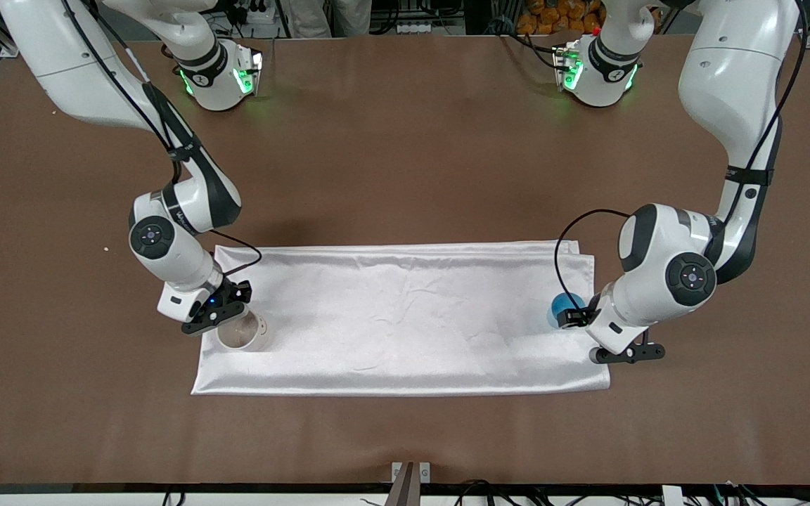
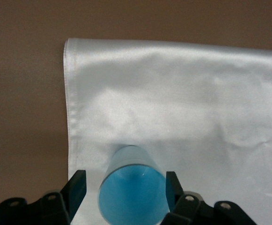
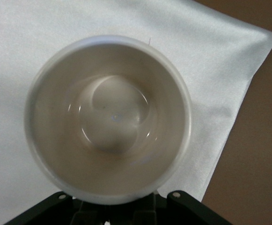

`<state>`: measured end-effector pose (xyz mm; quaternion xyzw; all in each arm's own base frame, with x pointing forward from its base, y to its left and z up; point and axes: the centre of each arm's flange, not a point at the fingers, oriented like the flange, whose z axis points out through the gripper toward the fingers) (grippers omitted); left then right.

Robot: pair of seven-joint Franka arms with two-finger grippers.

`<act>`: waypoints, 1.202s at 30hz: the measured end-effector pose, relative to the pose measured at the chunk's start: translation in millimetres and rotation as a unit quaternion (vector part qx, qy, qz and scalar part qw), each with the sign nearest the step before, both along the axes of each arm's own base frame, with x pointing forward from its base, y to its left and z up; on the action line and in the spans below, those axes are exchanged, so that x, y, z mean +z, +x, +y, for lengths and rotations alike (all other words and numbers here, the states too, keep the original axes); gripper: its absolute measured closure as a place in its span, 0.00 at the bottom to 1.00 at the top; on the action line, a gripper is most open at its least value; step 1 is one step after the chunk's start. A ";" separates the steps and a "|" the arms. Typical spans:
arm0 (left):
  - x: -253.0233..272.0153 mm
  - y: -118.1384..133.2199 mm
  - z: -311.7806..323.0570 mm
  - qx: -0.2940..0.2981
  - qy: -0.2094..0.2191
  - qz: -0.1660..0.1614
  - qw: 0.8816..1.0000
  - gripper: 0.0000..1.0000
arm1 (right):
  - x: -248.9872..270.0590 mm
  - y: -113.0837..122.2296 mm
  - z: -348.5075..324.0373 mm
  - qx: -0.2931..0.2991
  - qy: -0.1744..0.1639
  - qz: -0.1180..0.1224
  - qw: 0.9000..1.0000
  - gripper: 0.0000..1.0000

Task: Place blue cup into white mug on table

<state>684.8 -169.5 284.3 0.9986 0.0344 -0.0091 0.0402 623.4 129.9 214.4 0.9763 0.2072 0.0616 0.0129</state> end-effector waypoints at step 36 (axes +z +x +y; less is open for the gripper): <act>-40.3 -23.5 2.7 -0.005 0.013 0.050 0.999 0.75 | 76.4 -32.5 108.1 -0.228 0.026 0.018 0.973 0.91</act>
